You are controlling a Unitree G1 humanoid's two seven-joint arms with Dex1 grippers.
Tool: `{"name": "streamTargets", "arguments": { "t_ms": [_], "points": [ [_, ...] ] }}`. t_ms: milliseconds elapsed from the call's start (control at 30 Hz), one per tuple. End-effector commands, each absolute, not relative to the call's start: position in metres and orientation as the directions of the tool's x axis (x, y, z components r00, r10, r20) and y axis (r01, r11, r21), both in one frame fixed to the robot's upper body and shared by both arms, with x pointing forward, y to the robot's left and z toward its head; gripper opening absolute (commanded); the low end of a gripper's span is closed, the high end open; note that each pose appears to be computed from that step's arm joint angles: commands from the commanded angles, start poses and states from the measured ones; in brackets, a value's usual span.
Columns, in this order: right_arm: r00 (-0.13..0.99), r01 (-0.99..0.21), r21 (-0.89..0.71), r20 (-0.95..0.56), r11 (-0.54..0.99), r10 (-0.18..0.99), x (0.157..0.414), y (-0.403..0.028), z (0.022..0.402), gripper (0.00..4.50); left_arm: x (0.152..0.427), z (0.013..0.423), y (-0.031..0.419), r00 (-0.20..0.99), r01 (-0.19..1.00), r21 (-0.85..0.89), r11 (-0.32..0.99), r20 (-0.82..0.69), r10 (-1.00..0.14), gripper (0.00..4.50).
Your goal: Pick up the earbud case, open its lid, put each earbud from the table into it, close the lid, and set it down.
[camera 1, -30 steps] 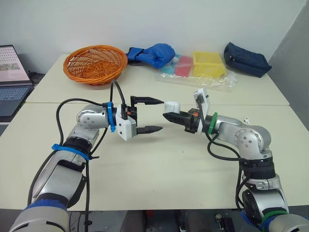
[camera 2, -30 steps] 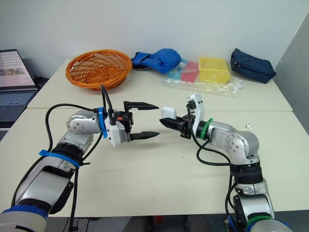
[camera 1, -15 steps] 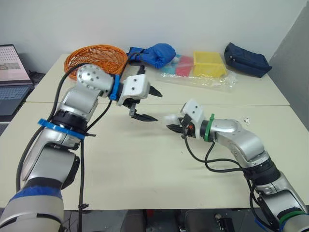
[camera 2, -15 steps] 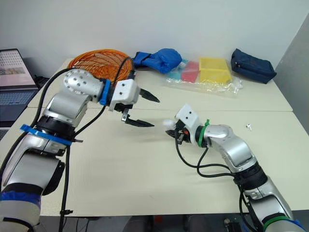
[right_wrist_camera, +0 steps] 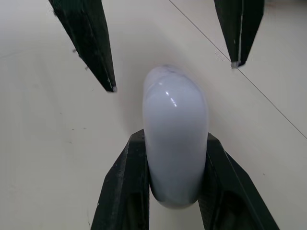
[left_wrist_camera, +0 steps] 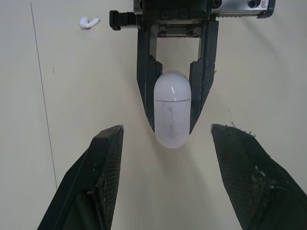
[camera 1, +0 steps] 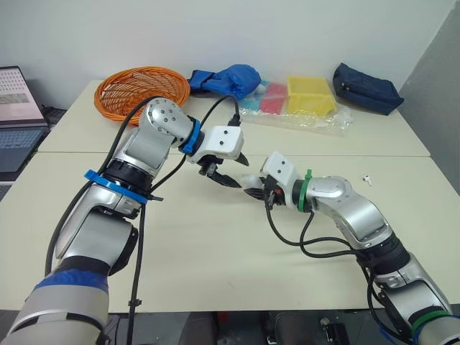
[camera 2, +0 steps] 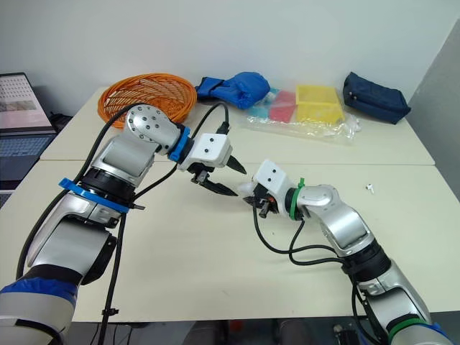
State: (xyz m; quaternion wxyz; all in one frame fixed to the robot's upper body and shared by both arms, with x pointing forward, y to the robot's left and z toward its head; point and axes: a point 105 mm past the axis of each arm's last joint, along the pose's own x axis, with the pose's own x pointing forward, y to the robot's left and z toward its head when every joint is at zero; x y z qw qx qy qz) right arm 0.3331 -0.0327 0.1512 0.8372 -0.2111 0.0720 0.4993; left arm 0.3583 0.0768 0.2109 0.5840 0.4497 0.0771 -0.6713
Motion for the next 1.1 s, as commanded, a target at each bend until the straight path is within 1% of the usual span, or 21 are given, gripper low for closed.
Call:
{"name": "streamTargets", "arguments": {
  "t_ms": [33,233,600,1100],
  "points": [
    [0.499,-0.852,-0.335,-0.287,0.403,0.817,0.33,-0.029,0.169,0.87,0.358,0.222,0.07,0.097,0.823,0.459,-0.335,-0.695,-0.713,2.96],
    [0.506,-0.837,-0.404,-0.315,0.37,0.803,0.329,-0.029,0.167,0.87,0.358,0.217,0.066,0.094,0.818,0.456,-0.35,-0.707,-0.701,2.96],
    [0.538,-0.821,-0.415,-0.328,0.393,0.777,0.333,-0.031,0.167,0.87,0.361,0.21,0.064,0.126,0.811,0.477,-0.339,-0.708,-0.694,2.96],
    [0.539,-0.821,-0.401,-0.312,0.406,0.782,0.333,-0.027,0.174,0.87,0.358,0.203,0.065,0.119,0.811,0.472,-0.346,-0.712,-0.692,2.96]
  ]
}}
